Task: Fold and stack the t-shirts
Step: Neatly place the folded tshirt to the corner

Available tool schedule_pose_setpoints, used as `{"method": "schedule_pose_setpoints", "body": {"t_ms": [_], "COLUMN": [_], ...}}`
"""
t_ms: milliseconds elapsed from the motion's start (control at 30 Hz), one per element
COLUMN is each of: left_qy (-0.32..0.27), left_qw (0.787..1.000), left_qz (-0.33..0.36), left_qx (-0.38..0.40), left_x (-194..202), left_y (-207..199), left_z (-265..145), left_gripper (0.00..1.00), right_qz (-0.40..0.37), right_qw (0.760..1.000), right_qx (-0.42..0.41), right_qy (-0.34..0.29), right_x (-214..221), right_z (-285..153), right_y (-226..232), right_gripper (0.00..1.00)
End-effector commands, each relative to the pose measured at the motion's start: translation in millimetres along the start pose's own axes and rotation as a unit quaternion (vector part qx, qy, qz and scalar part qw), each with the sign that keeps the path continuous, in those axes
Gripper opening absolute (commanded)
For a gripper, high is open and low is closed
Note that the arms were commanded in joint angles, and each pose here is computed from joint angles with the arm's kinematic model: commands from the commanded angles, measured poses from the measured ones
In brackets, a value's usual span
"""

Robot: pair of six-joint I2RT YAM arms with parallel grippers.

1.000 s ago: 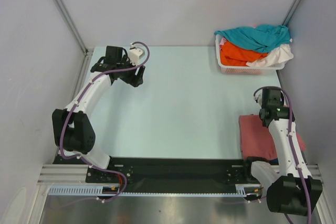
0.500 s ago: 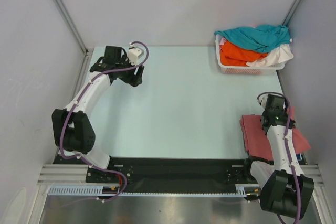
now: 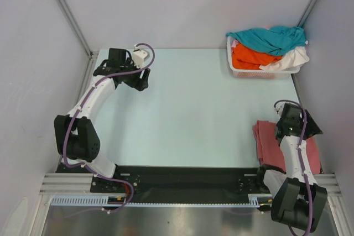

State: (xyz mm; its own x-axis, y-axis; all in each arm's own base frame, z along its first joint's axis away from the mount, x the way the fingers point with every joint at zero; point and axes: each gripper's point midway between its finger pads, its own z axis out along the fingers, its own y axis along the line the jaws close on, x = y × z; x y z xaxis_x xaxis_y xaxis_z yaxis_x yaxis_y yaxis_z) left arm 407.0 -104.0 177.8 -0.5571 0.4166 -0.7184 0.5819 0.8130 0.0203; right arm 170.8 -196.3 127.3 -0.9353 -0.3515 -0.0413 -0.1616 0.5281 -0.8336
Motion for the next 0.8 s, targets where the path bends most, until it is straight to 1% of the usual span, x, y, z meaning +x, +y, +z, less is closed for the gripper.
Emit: {"method": "schedule_pose_setpoints", "body": {"t_ms": [0,33,67,100,167,200,233,267,300,367,400,467,500,533,567,600,633,667,700,733,767], "left_qy": [-0.028,-0.028,-0.027,-0.028,-0.027,-0.027,-0.027,-0.027,-0.023,-0.016,-0.009,0.000,0.007,0.008,0.011,0.021,0.007,0.007,0.016,0.003,-0.002], "left_qw": [0.999,0.999,0.999,0.999,0.999,0.999,0.999,0.999,0.999,0.999,0.999,0.999,0.999,0.999,0.998,0.998,0.998,0.998,0.998,0.998,0.998], "left_qz": [0.017,0.017,0.017,0.017,0.015,0.016,0.019,0.020,0.021,0.029,0.030,0.038,0.036,0.040,0.041,0.036,0.040,0.040,0.035,0.039,0.040], "left_qx": [-0.013,-0.013,-0.013,-0.015,-0.017,-0.017,-0.018,-0.021,-0.022,-0.030,-0.030,-0.031,-0.030,-0.031,-0.036,-0.036,-0.045,-0.050,-0.048,-0.053,-0.056], "left_x": [-19.3,-19.6,-18.7,-19.7,-20.0,-20.2,-20.5,-20.3,-18.3,-15.4,-11.2,-5.9,0.1,2.7,6.4,18.3,16.2,19.9,32.8,32.8,36.2], "left_y": [9.8,10.5,11.2,11.8,12.5,12.4,12.7,12.9,12.6,14.6,12.7,10.8,6.8,4.8,4.1,0.9,-2.2,-3.4,-8.8,-13.0,-16.4], "left_z": [-10.8,-11.5,-10.7,-11.7,-12.5,-13.4,-15.0,-17.0,-19.5,-24.1,-30.2,-38.1,-45.6,-50.6,-55.4,-56.3,-69.9,-74.8,-76.9,-88.1,-94.2], "left_gripper": [0.73,0.73,0.73,0.73,0.73,0.73,0.73,0.73,0.73,0.73,0.73,0.74,0.74,0.75,0.75,0.76,0.79,0.80,0.81,0.99,1.00], "right_qz": [0.092,0.109,0.147,0.178,0.229,0.281,0.320,0.343,0.383,0.418,0.445,0.455,0.453,0.469,0.467,0.466,0.475,0.474,0.465,0.462,0.460], "right_qw": [0.993,0.991,0.986,0.979,0.968,0.951,0.934,0.922,0.895,0.865,0.836,0.809,0.791,0.770,0.762,0.751,0.735,0.728,0.726,0.720,0.715], "right_qx": [0.069,0.063,0.054,0.048,0.033,-0.001,-0.020,-0.047,-0.096,-0.134,-0.181,-0.228,-0.266,-0.284,-0.307,-0.330,-0.340,-0.351,-0.373,-0.380,-0.388], "right_qy": [-0.026,-0.035,-0.049,-0.082,-0.103,-0.128,-0.155,-0.176,-0.208,-0.243,-0.264,-0.295,-0.313,-0.326,-0.327,-0.333,-0.345,-0.350,-0.344,-0.352,-0.356], "right_x": [-12.4,-16.5,-24.6,-40.1,-51.9,-68.8,-81.6,-93.7,-114.6,-133.0,-147.6,-160.2,-169.0,-172.3,-174.9,-177.7,-177.7,-179.2,-179.8,-180.6,-178.7], "right_z": [-13.5,-16.5,-19.2,-27.5,-38.0,-41.6,-59.8,-68.8,-81.6,-106.3,-119.7,-141.1,-153.9,-164.7,-168.8,-175.3,-184.5,-189.0,-189.3,-193.9,-198.6], "right_y": [-52.5,-56.9,-60.8,-77.3,-89.9,-87.4,-105.2,-106.9,-103.9,-114.0,-107.7,-101.6,-91.7,-89.5,-74.5,-64.9,-63.3,-57.0,-37.7,-33.4,-27.0], "right_gripper": [0.87,0.87,0.88,0.88,0.89,0.89,0.89,0.90,0.94,0.98,1.00,1.00,1.00,1.00,1.00,1.00,1.00,1.00,1.00,1.00,1.00]}}
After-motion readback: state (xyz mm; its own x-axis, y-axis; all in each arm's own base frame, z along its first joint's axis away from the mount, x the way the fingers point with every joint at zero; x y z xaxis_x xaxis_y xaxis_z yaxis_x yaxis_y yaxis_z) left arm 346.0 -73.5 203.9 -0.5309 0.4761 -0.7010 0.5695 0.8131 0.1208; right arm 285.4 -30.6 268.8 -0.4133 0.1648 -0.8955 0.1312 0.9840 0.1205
